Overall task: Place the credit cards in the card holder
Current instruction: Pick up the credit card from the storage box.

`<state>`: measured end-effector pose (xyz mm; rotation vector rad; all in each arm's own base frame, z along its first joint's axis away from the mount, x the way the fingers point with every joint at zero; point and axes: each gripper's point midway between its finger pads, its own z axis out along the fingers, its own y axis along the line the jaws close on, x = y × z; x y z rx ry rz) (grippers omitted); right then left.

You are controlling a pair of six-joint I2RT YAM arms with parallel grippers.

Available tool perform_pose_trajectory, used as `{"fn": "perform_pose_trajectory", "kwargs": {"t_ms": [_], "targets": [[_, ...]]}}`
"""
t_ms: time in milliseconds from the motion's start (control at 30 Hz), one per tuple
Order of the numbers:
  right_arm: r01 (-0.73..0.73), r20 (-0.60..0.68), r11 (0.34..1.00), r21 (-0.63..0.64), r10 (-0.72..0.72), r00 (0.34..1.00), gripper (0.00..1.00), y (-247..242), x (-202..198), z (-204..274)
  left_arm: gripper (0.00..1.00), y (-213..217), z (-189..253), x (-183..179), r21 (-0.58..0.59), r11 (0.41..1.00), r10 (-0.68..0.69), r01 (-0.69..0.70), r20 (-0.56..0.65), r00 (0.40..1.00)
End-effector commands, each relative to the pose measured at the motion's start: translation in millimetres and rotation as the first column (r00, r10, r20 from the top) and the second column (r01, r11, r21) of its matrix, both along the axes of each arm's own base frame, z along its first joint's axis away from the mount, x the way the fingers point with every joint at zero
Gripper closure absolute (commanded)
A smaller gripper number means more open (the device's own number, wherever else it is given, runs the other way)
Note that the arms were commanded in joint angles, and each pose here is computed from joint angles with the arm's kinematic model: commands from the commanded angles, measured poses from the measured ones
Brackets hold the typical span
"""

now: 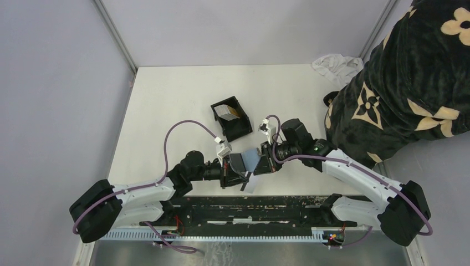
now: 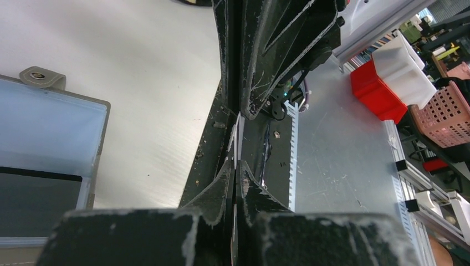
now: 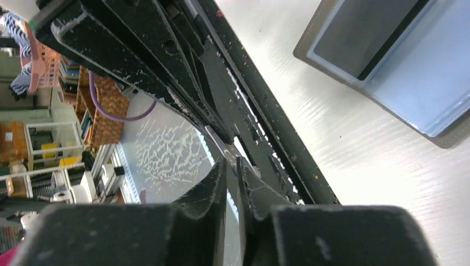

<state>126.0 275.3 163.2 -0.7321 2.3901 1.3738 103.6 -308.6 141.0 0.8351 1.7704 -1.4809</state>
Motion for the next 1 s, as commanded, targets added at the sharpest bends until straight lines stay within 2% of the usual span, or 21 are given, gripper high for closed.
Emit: {"fn": "perform_pose_trajectory", "kwargs": {"t_ms": [0, 167, 400, 700, 967], "targets": [[0.063, 0.133, 0.998, 0.007, -0.063, 0.989, 0.78, 3, 28, 23, 0.97, 4, -2, 22, -0.004, 0.990, 0.140, -0.140, -0.011, 0.990], [0.162, 0.207, 0.985, -0.058, -0.147, 0.967, 0.65, -4, 50, 19, 0.97, 18, -11, 60, 0.019, 0.919, 0.394, -0.394, -0.067, 0.916], [0.304, 0.297, 0.940, -0.156, -0.249, 0.922, 0.64, -15, 85, 6, 0.97, 21, -6, 96, 0.000, 0.808, 0.576, -0.589, -0.207, 0.791], [0.382, 0.328, 0.891, -0.247, -0.294, 0.898, 0.69, -22, 108, -20, 0.97, 26, -17, 121, 0.048, 0.680, 0.689, -0.732, -0.383, 0.615], [0.433, 0.353, 0.840, -0.326, -0.317, 0.880, 0.72, -29, 125, -43, 0.97, 27, -18, 126, 0.093, 0.634, 0.714, -0.768, -0.452, 0.535]]}}
